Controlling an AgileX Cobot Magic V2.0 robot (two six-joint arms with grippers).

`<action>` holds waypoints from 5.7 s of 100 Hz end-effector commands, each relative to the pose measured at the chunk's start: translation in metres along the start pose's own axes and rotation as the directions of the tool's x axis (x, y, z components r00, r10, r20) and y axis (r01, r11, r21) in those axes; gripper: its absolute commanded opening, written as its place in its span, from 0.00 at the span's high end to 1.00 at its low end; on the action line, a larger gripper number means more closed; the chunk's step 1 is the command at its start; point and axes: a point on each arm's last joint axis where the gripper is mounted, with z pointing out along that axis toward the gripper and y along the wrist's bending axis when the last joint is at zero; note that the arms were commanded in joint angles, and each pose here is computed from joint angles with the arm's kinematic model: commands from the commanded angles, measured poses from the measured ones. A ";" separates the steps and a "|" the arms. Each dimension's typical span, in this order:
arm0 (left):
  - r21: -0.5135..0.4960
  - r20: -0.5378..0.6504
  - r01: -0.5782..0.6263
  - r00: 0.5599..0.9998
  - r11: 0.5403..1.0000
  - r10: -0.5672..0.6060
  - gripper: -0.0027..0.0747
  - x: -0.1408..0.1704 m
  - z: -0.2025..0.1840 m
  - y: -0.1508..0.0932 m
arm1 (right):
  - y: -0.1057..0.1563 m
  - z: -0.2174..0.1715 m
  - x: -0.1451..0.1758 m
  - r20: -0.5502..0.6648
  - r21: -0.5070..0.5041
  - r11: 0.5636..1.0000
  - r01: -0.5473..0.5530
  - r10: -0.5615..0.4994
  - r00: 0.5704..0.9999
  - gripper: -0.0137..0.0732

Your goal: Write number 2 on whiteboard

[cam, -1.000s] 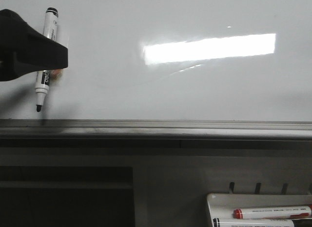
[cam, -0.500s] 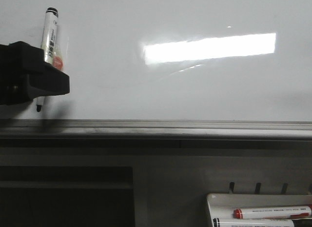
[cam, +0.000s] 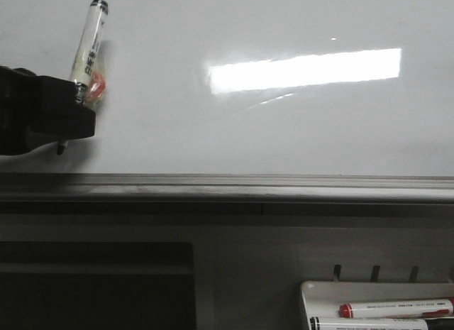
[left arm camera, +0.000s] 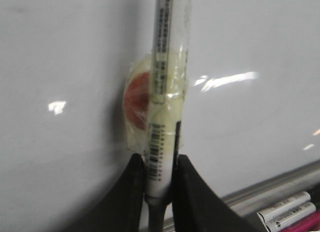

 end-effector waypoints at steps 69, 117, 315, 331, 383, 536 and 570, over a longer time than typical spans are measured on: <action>0.252 0.265 -0.802 0.595 0.542 0.759 0.99 -0.014 -0.043 -0.045 | 0.145 0.047 -0.074 0.181 -0.586 0.652 0.481 -0.473 0.862 0.41; 0.252 0.263 -0.804 0.593 0.539 0.761 0.99 -0.014 -0.043 -0.045 | 0.183 0.059 -0.080 0.193 -0.637 0.585 0.503 -0.511 0.838 0.72; -0.138 0.503 -0.163 0.838 0.977 0.211 0.99 -0.083 -0.119 0.014 | 0.129 0.128 -0.103 -0.051 -0.445 0.829 0.339 -0.402 0.914 0.90; -0.138 0.501 -0.162 0.840 0.977 0.210 0.99 -0.083 -0.119 0.014 | 0.159 0.134 -0.089 -0.027 -0.508 0.778 0.370 -0.444 0.896 0.90; -0.138 0.500 -0.162 0.840 0.977 0.210 0.99 -0.083 -0.119 0.014 | 0.101 0.111 -0.088 -0.115 -0.413 0.857 0.309 -0.386 0.915 0.90; 0.200 0.286 -0.754 0.656 0.626 0.699 0.99 -0.045 -0.031 -0.052 | 0.188 0.057 -0.123 0.058 -0.676 0.586 0.446 -0.562 0.825 0.90; 0.152 0.181 -0.381 0.918 0.912 0.354 0.99 -0.052 -0.027 -0.036 | 0.174 0.068 -0.143 0.132 -0.575 0.670 0.470 -0.491 0.861 0.17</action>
